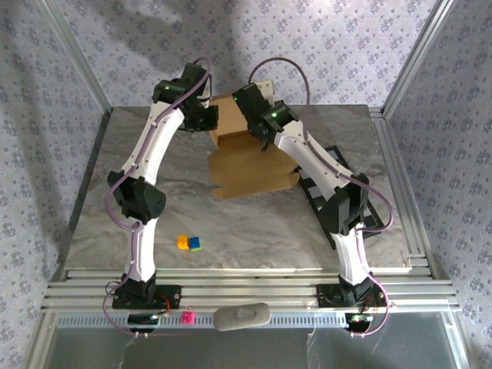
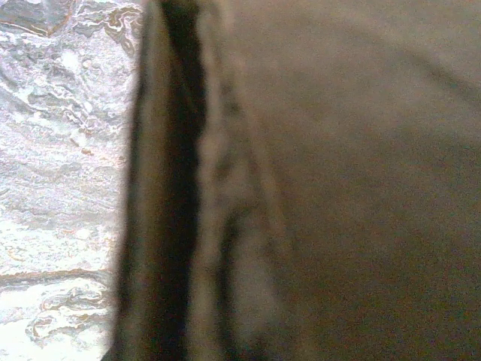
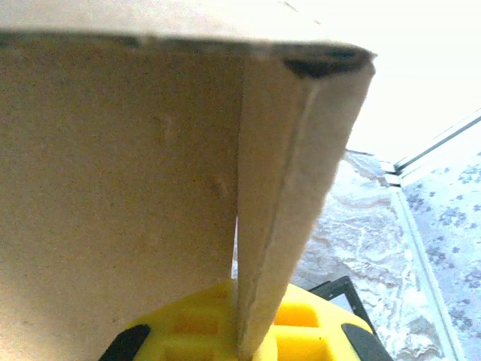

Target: Fold the paper box

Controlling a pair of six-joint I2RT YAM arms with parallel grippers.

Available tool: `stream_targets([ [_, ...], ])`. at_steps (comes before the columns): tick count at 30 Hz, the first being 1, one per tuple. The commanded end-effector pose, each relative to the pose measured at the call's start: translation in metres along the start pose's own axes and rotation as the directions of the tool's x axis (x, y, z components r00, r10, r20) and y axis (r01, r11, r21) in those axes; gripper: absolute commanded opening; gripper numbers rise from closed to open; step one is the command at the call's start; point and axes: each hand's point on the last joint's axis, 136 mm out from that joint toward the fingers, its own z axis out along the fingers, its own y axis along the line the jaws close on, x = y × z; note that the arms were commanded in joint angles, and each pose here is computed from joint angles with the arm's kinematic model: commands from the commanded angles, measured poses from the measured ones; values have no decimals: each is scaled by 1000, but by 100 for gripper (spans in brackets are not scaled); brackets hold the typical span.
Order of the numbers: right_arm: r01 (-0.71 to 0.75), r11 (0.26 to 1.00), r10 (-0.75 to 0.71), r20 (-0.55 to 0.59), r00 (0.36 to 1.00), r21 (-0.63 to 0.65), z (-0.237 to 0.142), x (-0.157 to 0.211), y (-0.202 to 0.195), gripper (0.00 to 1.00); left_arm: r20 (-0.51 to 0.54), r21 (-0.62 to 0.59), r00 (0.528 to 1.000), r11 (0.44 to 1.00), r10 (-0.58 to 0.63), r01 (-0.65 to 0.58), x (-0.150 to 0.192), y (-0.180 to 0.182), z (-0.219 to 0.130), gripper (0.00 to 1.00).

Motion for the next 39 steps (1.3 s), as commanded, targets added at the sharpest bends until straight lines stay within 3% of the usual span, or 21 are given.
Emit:
stream_targets([
  [1,-57,998,57,-1,998,-30,-9,-11,-23,0,0,1,1000,1000,7,-7,3,-2,-14,0],
  [4,-65,997,65,-6,998,-31,-8,-11,-26,0,0,1,1000,1000,7,-7,3,-2,-14,0],
  [17,-105,994,106,15,994,-29,4,-24,-37,17,-14,10,1000,1000,22,-22,6,-4,-14,0],
  [29,-149,982,151,10,988,-116,14,-33,-37,27,-16,12,1000,1000,24,-24,6,-5,-12,0],
  [39,-157,982,160,21,987,-105,21,-38,-41,27,-23,14,999,1000,26,-26,6,-5,-9,0],
])
